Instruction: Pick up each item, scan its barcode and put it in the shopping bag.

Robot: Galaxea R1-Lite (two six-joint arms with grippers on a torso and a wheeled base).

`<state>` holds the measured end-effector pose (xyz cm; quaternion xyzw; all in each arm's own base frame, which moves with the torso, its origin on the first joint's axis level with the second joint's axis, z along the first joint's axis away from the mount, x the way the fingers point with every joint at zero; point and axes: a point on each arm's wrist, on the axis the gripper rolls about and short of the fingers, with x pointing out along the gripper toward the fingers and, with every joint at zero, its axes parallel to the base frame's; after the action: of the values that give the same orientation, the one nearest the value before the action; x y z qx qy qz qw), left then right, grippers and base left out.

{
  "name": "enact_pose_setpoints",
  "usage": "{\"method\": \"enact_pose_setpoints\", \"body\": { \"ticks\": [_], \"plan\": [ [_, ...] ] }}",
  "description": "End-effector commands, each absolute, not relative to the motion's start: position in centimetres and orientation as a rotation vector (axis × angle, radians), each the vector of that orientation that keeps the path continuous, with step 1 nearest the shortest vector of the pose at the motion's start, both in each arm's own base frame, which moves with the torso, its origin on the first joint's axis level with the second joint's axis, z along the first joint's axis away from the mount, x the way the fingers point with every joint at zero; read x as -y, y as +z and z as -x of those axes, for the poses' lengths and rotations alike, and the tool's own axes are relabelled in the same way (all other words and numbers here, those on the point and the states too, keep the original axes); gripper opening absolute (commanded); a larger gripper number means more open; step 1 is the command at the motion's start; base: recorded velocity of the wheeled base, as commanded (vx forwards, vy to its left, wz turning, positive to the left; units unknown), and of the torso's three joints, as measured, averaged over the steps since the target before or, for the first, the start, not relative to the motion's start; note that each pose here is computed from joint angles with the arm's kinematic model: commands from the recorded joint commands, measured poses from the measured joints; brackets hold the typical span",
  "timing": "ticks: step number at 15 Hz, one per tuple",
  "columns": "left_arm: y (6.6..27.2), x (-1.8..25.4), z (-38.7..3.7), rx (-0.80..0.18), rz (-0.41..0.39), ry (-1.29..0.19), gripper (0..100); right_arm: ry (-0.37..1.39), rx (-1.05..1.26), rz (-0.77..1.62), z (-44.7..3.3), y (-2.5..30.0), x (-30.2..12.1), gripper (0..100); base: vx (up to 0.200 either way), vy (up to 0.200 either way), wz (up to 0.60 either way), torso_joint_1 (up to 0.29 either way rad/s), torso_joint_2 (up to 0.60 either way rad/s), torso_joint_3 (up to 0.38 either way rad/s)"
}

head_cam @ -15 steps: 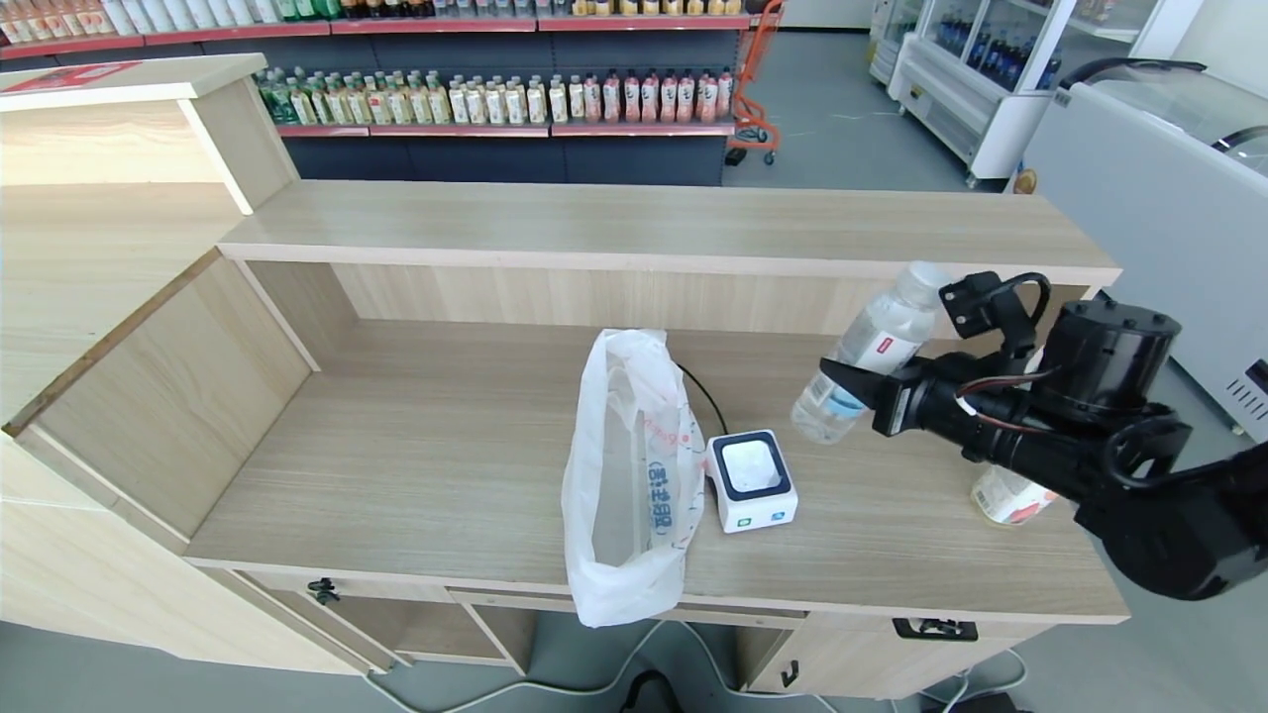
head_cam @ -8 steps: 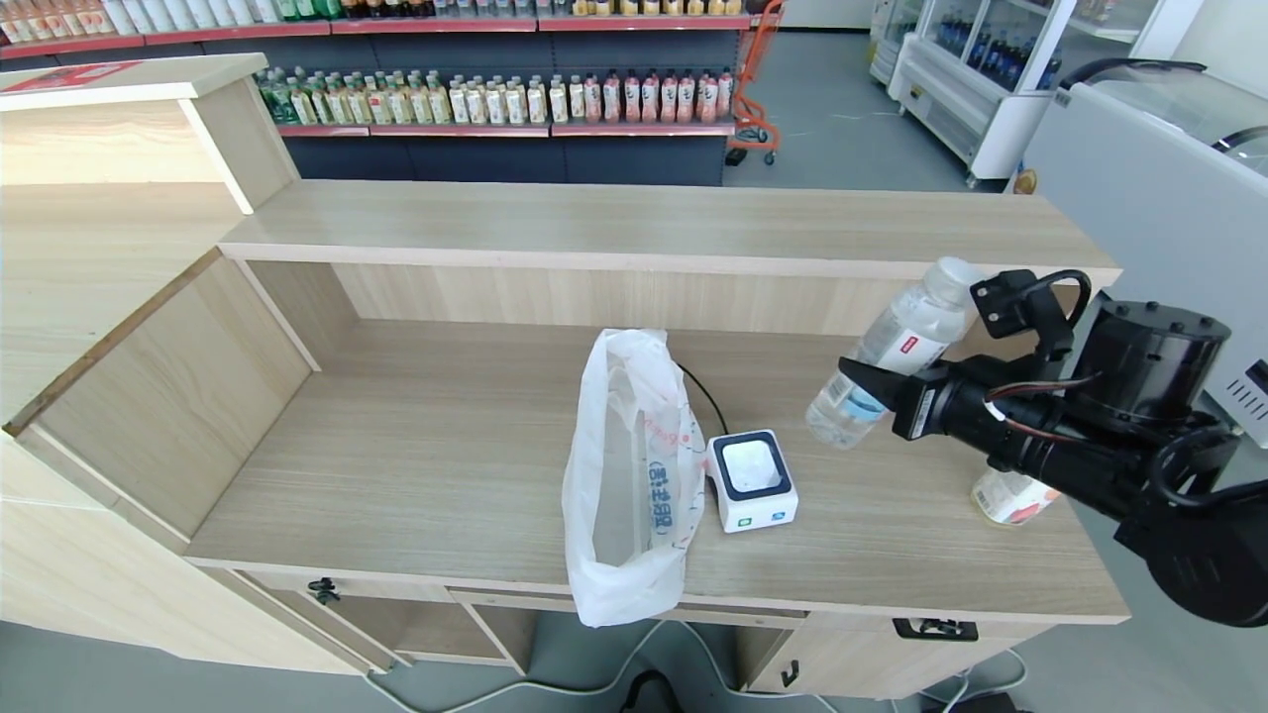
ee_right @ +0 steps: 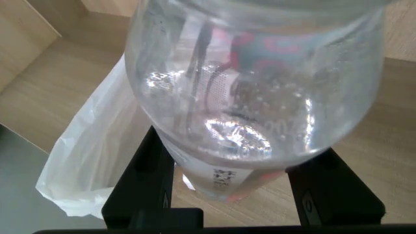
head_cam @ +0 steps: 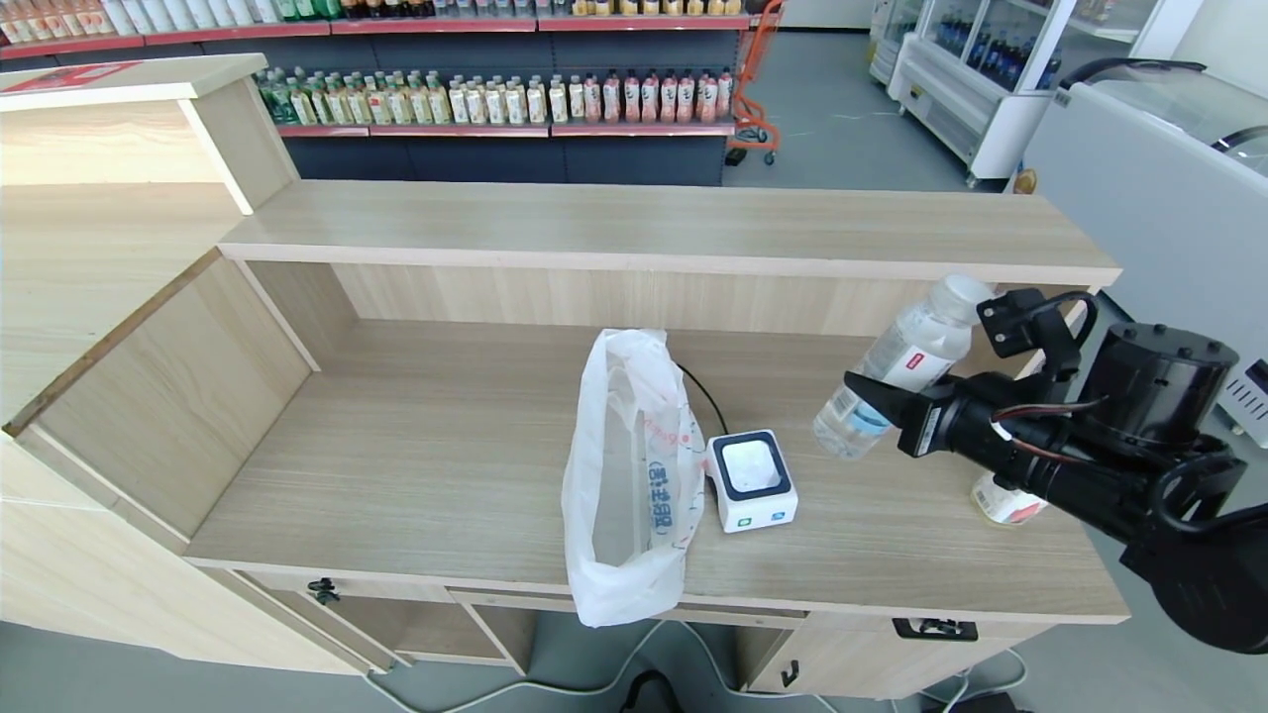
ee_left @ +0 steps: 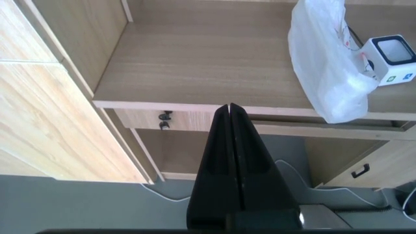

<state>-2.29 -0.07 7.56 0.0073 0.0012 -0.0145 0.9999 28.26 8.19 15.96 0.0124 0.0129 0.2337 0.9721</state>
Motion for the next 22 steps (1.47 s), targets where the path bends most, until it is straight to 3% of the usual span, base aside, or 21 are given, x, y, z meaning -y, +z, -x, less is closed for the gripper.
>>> {"method": "enact_pose_setpoints", "body": {
  "ticks": [1,8,13,22],
  "plan": [
    [7.6,0.1,2.3,-0.001,-0.012,-0.029,0,0.472,-0.048,-0.023,-28.3,15.3,-8.2,0,0.0,0.2,0.0,0.002,0.01,0.007],
    [7.5,0.1,2.3,-0.003,-0.012,-0.029,0,0.481,-0.062,-0.022,-28.8,14.9,-8.5,0,0.0,0.2,0.0,0.0,0.0,0.003],
    [7.5,0.1,2.3,-0.003,-0.012,-0.029,0,0.539,-0.075,0.013,-30.7,12.7,-10.9,0,0.0,0.0,0.0,0.0,0.0,0.0],
    [7.5,0.1,2.3,-0.003,-0.012,-0.029,0,0.605,-0.088,0.095,-33.0,4.6,-14.1,0,0.0,0.0,0.0,0.0,0.0,0.0]
  ]
}}
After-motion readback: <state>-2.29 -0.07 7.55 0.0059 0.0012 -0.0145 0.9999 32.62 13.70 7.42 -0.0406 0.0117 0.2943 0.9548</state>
